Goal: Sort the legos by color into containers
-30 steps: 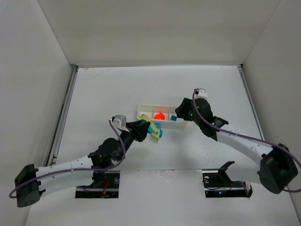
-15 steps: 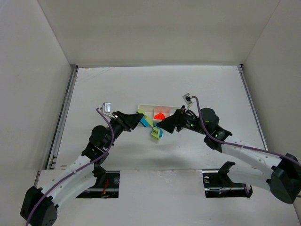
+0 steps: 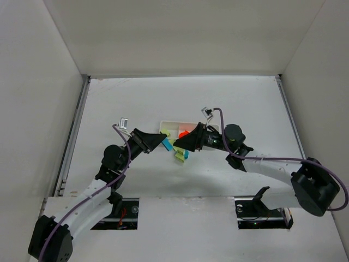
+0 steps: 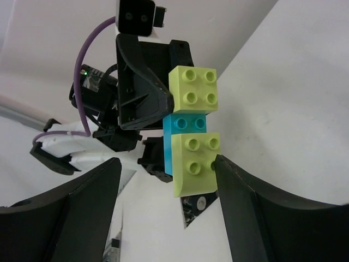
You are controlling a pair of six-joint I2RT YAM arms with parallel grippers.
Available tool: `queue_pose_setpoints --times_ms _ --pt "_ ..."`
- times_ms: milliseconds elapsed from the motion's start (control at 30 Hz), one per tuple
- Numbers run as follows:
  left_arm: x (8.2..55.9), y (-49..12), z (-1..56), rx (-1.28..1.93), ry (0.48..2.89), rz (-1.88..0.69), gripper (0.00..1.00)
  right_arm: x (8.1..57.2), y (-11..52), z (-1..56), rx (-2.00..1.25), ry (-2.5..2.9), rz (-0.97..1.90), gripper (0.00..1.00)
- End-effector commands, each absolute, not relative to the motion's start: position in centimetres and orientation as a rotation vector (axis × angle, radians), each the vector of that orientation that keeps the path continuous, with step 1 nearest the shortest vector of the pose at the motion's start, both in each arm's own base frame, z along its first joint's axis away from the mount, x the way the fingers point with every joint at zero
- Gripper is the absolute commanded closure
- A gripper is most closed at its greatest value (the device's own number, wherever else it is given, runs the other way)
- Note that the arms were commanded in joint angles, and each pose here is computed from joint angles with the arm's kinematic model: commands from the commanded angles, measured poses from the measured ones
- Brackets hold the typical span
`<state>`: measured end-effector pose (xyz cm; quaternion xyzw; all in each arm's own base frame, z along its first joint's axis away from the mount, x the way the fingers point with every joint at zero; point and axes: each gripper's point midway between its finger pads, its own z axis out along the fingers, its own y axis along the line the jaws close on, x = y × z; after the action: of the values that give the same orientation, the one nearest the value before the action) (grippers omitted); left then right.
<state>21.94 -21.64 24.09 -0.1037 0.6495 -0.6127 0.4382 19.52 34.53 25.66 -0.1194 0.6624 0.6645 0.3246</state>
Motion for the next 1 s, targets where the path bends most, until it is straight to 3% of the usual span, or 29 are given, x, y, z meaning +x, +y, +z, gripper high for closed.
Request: queue_pose_setpoints --times_ms 0,167,600,867,967 --pt "20.8 -21.4 26.8 -0.2 1.506 -1.599 0.81 18.9 34.9 27.9 -0.345 1.629 1.868 0.25" --pt "20.7 -21.2 26.8 -0.207 1.495 -1.601 0.81 18.7 35.0 27.8 -0.345 1.623 1.884 0.32" --pt "20.1 -20.9 27.4 -0.196 1.474 -1.621 0.81 20.1 35.5 25.4 -0.281 1.691 1.844 0.31" --pt "20.2 -21.0 26.9 -0.205 1.488 -1.622 0.81 19.6 35.9 26.1 -0.309 1.675 1.888 0.51" --pt "20.2 -20.9 27.1 -0.205 1.483 -1.624 0.81 19.2 36.1 26.5 -0.312 1.655 1.939 0.53"
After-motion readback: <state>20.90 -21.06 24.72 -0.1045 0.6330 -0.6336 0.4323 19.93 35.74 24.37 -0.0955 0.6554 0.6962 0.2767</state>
